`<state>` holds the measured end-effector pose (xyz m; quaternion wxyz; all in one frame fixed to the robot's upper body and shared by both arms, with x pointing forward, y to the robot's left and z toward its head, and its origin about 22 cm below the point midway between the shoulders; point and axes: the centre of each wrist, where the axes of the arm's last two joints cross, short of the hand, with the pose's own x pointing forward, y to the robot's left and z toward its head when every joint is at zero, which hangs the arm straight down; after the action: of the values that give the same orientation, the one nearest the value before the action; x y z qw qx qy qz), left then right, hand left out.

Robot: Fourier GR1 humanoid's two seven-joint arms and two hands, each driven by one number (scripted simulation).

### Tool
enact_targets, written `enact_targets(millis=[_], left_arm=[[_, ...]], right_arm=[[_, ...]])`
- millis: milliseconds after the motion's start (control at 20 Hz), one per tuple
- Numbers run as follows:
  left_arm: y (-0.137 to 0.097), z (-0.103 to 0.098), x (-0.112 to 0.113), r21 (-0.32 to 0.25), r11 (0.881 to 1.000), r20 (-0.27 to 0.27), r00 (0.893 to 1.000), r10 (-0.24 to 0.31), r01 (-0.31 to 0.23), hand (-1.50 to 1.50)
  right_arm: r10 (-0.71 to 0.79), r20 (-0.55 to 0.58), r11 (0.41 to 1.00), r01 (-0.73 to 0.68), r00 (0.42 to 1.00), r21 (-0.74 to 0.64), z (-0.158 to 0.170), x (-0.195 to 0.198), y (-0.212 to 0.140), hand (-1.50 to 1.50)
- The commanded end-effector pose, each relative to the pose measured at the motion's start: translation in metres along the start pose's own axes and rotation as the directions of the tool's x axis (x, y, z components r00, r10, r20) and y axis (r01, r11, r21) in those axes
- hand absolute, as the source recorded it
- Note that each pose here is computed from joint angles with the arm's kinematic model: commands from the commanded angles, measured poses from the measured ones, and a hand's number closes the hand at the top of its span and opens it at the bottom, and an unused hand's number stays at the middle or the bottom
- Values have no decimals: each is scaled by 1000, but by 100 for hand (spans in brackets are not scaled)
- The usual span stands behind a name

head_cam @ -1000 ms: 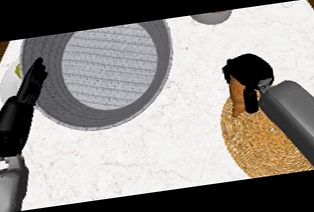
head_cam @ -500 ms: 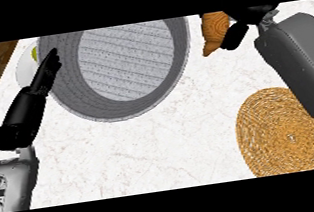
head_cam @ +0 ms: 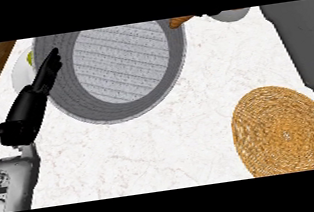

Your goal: Pick the croissant from the placemat and place it in the basket

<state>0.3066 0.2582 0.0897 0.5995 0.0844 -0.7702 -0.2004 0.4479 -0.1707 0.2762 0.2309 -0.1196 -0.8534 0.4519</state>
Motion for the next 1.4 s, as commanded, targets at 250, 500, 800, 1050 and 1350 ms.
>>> enact_targets(millis=[250, 500, 800, 1050, 1350], left_arm=[[7, 2, -2, 42, 999, -33, 999, -2, 3, 0], [15, 17, -14, 69, 998, -62, 998, 7, -3, 0], [15, 14, -19, 82, 996, -62, 998, -11, 16, 0], [22, 15, -17, 77, 997, -68, 998, -5, 10, 0], [12, 24, -17, 70, 997, -66, 998, -12, 16, 0]], right_arm=[[-239, 207, 968, 215, 949, 130, -83, 42, -18, 150], [-237, 207, 953, 186, 949, 237, -119, 78, -18, 150], [-275, 195, 931, 210, 942, 299, -149, 116, 19, 150], [-217, 145, 910, 147, 965, 387, -161, 131, 38, 150], [-135, 71, 871, 84, 988, 483, -160, 131, 67, 150]])
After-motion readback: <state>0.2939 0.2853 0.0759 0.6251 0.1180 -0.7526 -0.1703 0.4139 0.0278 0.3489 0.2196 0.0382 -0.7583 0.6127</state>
